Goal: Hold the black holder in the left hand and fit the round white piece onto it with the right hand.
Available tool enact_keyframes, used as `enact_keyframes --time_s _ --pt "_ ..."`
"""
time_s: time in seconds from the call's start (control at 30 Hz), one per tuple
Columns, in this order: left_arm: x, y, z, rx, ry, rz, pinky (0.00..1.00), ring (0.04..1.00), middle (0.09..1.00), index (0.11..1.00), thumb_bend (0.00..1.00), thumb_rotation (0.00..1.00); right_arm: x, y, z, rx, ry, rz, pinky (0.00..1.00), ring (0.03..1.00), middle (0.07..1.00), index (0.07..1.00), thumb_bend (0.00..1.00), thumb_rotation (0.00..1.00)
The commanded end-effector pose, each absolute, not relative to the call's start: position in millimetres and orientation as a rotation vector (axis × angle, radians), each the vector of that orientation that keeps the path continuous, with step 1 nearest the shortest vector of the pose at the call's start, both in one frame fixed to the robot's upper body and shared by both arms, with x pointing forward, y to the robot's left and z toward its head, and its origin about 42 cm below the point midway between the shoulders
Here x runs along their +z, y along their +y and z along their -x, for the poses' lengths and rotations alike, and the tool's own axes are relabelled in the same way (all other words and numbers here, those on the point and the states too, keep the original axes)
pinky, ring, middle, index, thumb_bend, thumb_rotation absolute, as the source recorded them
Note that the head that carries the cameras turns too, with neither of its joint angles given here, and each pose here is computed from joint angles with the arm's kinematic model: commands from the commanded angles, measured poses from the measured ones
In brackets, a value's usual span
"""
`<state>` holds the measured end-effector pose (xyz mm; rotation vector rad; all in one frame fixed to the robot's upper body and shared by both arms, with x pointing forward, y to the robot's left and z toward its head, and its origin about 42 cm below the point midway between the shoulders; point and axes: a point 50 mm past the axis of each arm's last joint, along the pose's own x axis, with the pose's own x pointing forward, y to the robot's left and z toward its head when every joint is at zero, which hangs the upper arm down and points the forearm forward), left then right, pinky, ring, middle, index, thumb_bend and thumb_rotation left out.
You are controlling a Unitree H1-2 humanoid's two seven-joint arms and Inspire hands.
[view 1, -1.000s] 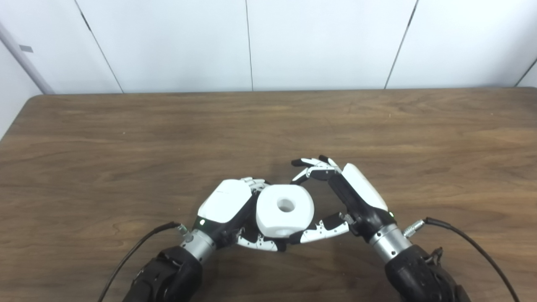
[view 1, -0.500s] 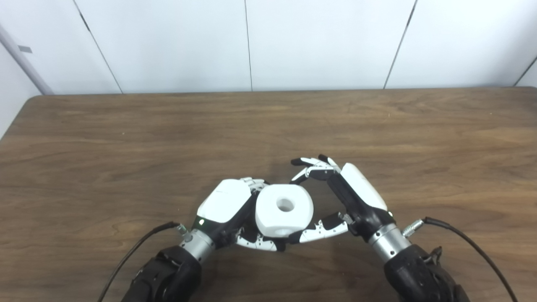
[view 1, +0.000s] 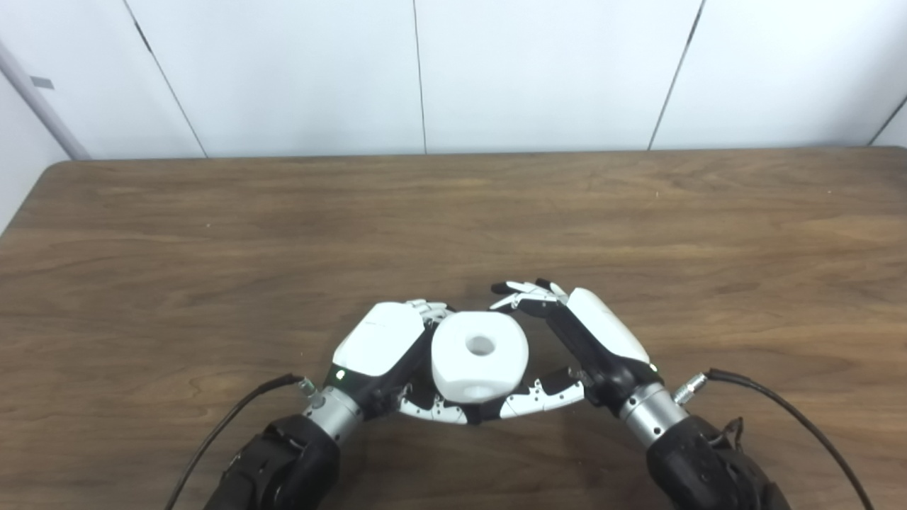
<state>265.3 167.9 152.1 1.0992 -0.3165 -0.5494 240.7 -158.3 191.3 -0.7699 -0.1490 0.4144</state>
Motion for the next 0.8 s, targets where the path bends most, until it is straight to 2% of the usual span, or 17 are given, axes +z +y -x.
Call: enact_keyframes --time_s 0.0,0.77 --pt "146.2 169.3 -264.5 -0.591 -0.299 -1.124 0.86 0.827 0.76 0.483 0.52 0.05 204.4 -155.0 -243.4 0.399 -0.205 0.769 1.0 0.913 0.878 0.665 0.99 0.36" --pt "146.9 170.0 -265.8 -0.596 -0.294 -1.135 0.86 0.831 0.763 0.483 0.52 0.05 211.4 -161.6 -240.6 0.385 -0.182 0.768 1.0 0.951 0.915 0.739 1.0 0.39"
